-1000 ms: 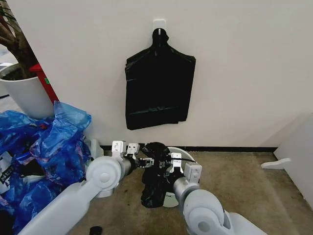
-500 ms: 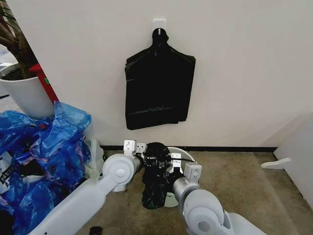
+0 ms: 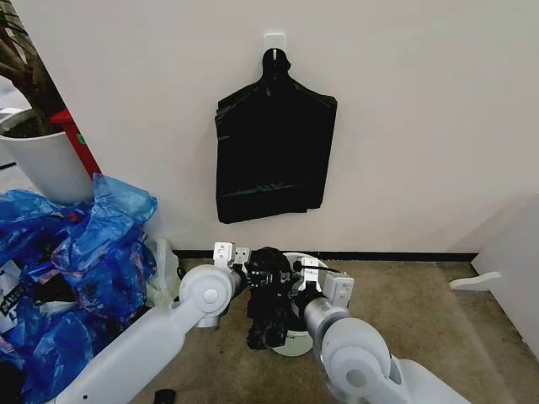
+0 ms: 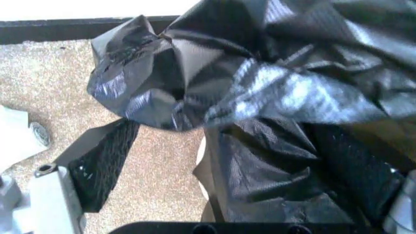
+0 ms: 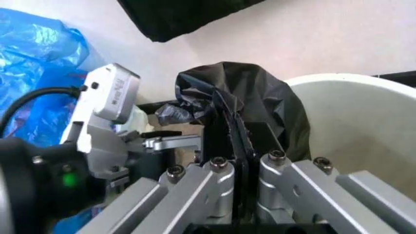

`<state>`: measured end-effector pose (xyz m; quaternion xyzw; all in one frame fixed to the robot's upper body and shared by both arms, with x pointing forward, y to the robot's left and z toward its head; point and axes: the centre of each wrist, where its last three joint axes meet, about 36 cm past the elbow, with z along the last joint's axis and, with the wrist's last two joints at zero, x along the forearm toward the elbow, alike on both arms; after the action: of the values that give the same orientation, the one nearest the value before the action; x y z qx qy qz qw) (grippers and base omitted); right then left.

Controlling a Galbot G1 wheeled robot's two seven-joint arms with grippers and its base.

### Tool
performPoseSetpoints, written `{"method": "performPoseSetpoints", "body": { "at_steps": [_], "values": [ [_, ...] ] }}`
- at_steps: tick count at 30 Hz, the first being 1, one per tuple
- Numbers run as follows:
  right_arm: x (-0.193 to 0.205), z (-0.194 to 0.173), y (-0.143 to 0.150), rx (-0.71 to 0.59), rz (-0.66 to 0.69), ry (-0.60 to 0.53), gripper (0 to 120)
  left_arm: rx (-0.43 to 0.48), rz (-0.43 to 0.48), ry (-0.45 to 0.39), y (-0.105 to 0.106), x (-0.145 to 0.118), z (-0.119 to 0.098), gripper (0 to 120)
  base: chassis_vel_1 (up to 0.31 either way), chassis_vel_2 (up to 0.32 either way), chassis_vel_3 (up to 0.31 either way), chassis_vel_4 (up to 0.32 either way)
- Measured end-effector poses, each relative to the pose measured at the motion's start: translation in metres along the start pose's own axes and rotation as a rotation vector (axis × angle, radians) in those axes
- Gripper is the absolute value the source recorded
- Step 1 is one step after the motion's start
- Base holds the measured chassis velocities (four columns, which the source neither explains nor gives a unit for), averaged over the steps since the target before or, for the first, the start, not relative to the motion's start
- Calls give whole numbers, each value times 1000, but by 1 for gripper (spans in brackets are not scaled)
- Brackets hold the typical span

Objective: Place the garbage bag over the trash bin.

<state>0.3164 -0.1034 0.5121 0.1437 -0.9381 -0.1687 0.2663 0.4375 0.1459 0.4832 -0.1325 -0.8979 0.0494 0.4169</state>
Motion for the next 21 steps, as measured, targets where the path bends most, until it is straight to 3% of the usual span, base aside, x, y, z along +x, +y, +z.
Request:
{"method": "performPoseSetpoints", "body": {
  "at_steps": [21],
  "values": [
    [9, -3, 5, -28, -28, 4, 0, -21, -15, 57, -6, -24, 13, 100, 0, 0, 0, 0]
  ]
}}
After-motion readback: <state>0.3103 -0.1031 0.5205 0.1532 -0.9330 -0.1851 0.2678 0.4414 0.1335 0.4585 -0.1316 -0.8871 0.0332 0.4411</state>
